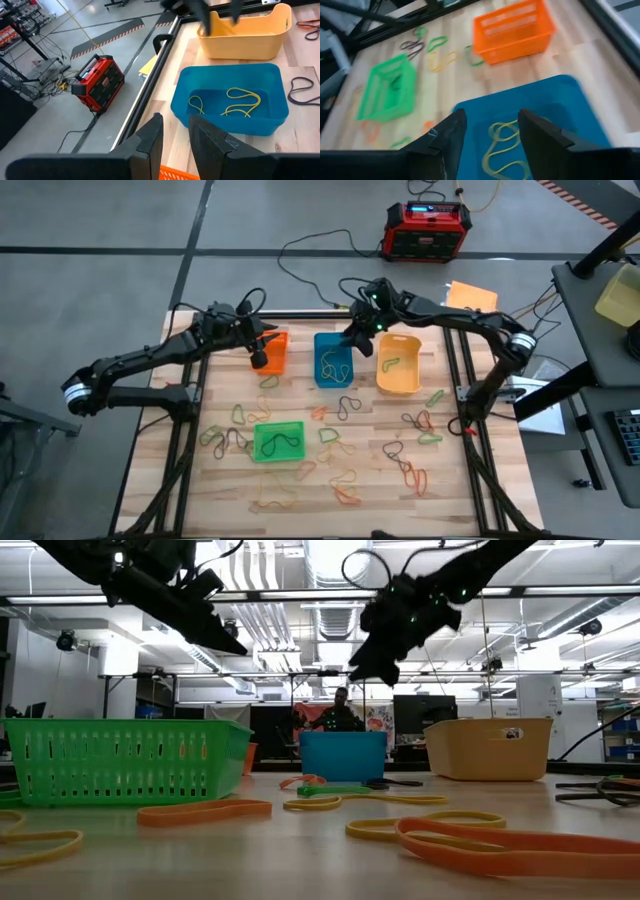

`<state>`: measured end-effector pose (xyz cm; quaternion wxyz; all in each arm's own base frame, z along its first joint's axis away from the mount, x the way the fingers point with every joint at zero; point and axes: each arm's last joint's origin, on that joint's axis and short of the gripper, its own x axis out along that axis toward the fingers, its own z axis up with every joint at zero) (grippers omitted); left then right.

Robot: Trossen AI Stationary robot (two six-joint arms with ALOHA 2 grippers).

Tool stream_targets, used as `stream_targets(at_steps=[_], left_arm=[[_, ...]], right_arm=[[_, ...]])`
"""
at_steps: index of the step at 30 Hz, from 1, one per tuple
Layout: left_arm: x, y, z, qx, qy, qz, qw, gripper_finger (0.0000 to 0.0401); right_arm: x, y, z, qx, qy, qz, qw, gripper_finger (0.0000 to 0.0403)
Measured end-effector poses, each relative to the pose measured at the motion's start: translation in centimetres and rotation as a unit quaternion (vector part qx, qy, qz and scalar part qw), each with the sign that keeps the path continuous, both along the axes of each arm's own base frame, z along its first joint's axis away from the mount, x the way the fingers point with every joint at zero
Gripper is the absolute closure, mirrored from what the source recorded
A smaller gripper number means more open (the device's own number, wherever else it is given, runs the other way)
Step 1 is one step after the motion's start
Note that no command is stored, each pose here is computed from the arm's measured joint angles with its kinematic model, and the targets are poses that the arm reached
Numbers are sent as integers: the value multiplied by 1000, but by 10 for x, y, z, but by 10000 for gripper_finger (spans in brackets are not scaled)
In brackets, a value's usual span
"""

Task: Sort rubber bands into baskets
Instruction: Put the green rubberband into the yellow bin

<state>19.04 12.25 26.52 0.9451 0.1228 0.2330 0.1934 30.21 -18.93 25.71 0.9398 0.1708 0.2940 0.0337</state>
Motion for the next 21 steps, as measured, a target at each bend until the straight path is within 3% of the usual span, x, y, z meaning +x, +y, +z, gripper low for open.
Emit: stream_targets(at_steps=[5,10,14,21], left_arm=[[0,0,-1,1,2,0,1000,324],[0,0,-1,2,3,-1,1000,324],[0,0,-1,2,3,-1,1000,324],[1,0,-1,4,2,-2,1000,324]], right_arm=[[-8,33,17,47,39,15,998,246],[-18,76,25,144,126,12,981,260],[-27,110,23,199,238,-23,950,266],[-39,163,10,215,406,-110,881,258]])
